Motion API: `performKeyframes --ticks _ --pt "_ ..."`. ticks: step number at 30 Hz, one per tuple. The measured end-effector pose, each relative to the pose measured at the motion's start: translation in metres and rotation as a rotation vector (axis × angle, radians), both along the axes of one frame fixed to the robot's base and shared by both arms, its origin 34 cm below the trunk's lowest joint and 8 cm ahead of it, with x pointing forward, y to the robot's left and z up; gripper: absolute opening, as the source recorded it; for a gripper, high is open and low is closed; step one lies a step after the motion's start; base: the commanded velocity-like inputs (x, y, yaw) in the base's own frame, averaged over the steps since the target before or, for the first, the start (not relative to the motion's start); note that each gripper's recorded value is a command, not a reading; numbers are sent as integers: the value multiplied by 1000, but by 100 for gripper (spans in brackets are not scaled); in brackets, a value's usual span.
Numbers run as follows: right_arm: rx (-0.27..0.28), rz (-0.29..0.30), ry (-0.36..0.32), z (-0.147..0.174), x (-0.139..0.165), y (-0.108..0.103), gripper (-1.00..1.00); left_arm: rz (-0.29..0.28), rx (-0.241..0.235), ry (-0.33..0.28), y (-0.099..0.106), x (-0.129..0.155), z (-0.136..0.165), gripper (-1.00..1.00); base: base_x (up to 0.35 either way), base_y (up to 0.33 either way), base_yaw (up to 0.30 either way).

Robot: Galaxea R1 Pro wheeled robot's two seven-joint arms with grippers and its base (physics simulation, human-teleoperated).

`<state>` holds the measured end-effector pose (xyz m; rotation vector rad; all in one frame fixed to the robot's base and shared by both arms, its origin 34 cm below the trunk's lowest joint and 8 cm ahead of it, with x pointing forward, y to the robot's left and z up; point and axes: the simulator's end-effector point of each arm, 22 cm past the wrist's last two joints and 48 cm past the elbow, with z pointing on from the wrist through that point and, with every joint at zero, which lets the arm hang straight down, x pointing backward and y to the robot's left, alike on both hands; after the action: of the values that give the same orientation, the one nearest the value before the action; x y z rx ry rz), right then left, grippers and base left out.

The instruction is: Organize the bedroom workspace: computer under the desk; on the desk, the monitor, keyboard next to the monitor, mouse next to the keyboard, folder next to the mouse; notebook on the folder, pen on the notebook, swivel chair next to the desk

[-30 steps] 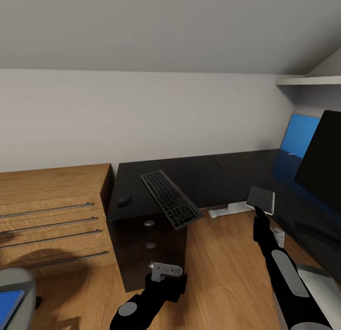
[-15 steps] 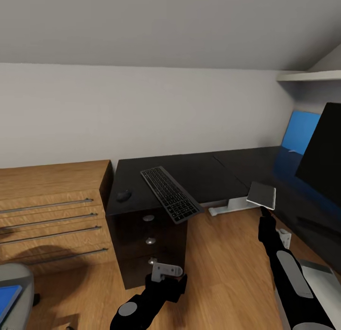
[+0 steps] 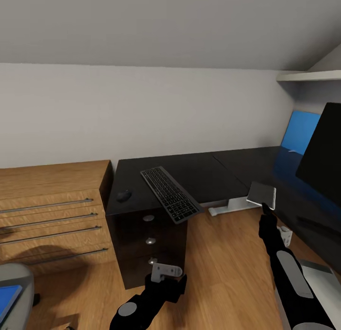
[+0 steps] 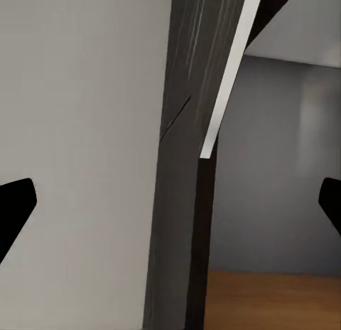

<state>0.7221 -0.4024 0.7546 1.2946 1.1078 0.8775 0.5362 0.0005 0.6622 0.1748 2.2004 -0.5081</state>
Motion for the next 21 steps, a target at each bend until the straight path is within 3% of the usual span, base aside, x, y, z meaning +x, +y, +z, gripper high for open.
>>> performKeyframes --ticks 6,14,21 --pt "-6 2 -16 4 0 0 100 -1 3 4 0 -1 -2 100 11 -1 0" --pt "-8 -4 -23 5 -1 -3 100 -3 4 4 0 -1 -3 100 183 -52 0" --pt "2 -23 -15 1 -3 -12 100 -5 4 4 0 -1 -3 100 50 -15 0"
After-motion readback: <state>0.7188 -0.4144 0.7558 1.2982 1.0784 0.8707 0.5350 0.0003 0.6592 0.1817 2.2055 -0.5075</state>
